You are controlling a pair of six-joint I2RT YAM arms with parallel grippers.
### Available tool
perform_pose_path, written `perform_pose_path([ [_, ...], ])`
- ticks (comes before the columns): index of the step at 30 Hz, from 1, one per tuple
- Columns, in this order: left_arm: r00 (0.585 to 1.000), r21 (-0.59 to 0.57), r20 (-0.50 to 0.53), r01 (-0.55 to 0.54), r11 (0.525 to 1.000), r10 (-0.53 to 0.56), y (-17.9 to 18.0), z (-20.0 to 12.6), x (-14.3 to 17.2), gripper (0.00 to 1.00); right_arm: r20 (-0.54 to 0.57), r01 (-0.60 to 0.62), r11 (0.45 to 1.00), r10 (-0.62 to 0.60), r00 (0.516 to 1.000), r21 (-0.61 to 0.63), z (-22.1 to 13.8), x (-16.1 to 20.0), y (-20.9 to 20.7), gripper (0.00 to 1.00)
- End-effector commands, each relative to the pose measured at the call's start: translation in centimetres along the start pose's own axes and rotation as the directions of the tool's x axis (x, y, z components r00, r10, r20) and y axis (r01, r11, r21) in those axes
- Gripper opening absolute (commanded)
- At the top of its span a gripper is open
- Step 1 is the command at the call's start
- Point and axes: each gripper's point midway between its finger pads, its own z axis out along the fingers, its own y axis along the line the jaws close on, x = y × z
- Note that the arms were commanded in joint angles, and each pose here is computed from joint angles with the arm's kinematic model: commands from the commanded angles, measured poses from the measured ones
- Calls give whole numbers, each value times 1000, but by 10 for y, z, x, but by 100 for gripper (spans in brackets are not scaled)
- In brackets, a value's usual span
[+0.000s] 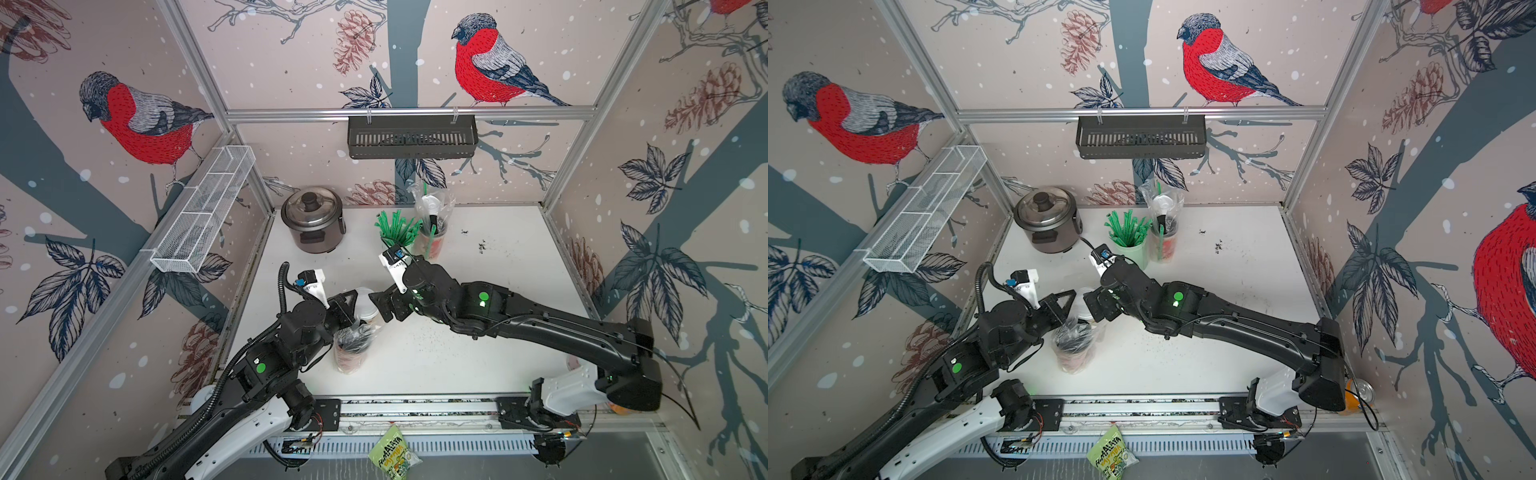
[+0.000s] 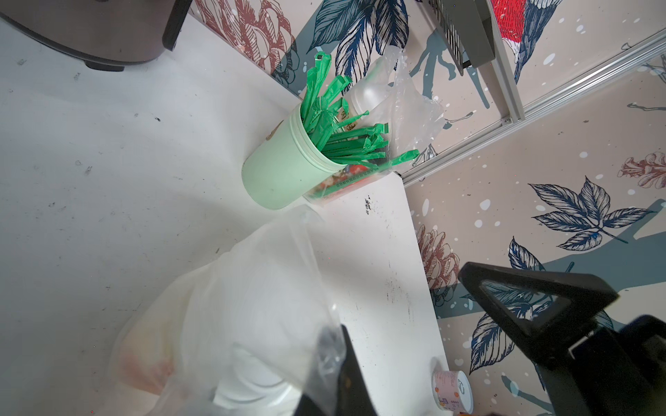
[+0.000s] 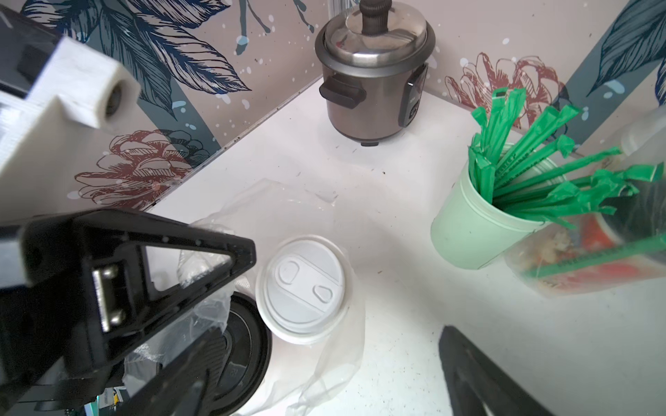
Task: Pack milk tea into plastic carrier bags
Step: Place the milk tea cup in the plastic carrier bag, then pick up the plastic carrier bag from the center of the board.
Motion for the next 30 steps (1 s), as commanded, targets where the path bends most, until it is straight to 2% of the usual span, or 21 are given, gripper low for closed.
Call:
perform_pose_path([
  [1,999,30,23,26,999,-26,-6,-1,-5,0,-103,-84,995,78,992,-51,0,25,9,89],
  [7,999,46,23,27,999,-28,-7,-4,-5,0,-244,-168,981,142,959,-93,2,60,19,88],
  [15,999,64,16,33,997,-34,-7,-3,-1,0,-335,-237,962,181,925,-135,6,86,27,90],
  [18,999,65,13,38,997,-39,-6,-4,-1,0,-378,-285,946,210,902,-154,14,95,27,83],
  [21,999,71,16,43,997,-44,-6,-6,-1,0,-374,-302,940,225,900,-161,20,95,25,73],
  [26,999,73,23,47,996,-49,-5,-10,-3,0,-330,-314,928,238,913,-201,20,78,27,46],
  [30,998,81,20,51,995,-53,-6,-11,-2,0,-300,-322,919,249,921,-227,15,66,27,6],
])
